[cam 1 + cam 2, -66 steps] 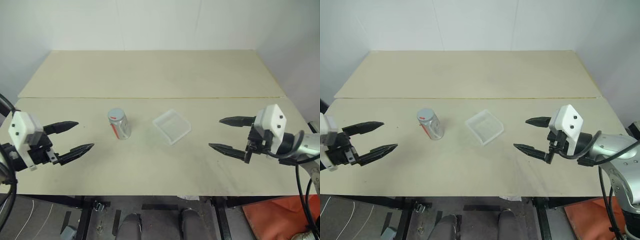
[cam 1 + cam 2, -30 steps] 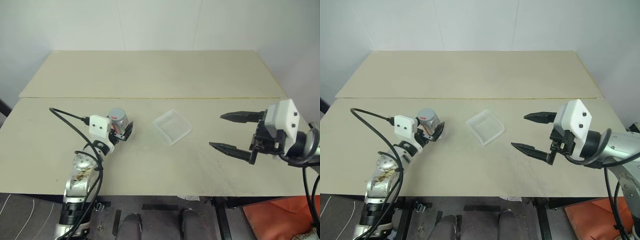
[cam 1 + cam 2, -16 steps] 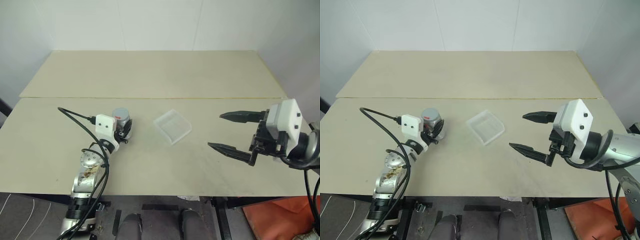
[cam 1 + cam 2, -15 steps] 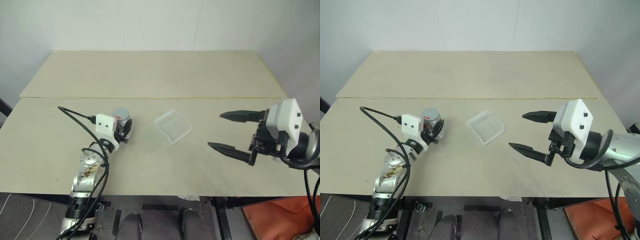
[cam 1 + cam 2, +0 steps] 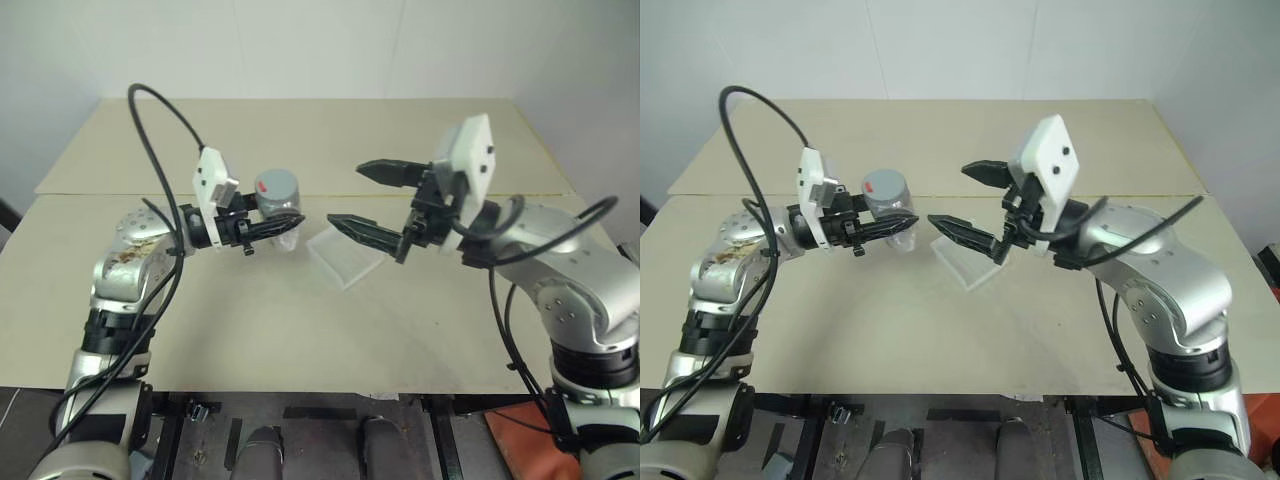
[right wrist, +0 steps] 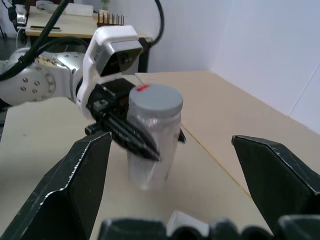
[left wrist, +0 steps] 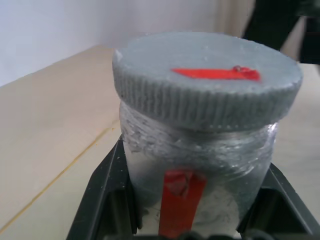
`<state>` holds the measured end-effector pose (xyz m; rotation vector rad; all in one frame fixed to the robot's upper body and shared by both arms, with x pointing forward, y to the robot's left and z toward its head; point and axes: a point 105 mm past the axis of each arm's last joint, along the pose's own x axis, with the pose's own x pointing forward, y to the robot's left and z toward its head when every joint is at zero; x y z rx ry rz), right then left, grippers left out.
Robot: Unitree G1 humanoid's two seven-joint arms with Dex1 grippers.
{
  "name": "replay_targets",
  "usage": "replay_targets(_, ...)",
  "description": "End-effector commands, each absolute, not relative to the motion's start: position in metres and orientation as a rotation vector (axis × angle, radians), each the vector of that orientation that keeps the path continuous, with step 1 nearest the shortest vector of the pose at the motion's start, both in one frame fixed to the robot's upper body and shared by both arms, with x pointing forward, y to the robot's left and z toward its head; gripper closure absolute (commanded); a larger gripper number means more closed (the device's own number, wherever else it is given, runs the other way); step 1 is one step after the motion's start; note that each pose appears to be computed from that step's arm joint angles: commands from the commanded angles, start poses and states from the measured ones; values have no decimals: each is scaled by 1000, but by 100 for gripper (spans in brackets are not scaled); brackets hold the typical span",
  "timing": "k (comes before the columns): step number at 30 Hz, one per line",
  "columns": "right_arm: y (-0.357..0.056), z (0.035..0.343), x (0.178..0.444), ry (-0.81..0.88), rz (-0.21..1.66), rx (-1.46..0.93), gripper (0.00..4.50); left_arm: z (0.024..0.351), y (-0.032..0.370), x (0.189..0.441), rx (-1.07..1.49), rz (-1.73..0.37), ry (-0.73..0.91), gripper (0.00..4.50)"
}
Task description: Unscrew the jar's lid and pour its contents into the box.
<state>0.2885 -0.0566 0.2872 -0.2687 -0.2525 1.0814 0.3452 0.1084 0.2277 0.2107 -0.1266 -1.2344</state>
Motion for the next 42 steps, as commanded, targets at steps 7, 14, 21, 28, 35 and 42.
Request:
replay_targets(7,-31,296,300,-235,1047,-260,0,244,64,345,270,-1462,-237,258)
replay_targets(14,-34,294,304,-220,1001,-245,0,252,52,346,283,-1519,-282,258)
replay_targets(21,-39,298,306,-229,983,-245,38,252,54,347,290,-1539,-277,258)
replay_targets(28,-42,295,303,-230,993,-260,177,253,58,347,268,-1546,-272,258)
replay_targets(35,-42,286,302,-211,1068,-282,177,254,63,339,281,-1585,-283,258)
replay_targets(42,-46,277,274,-197,1605,-311,177,250,80,304,338,-1774,-296,258)
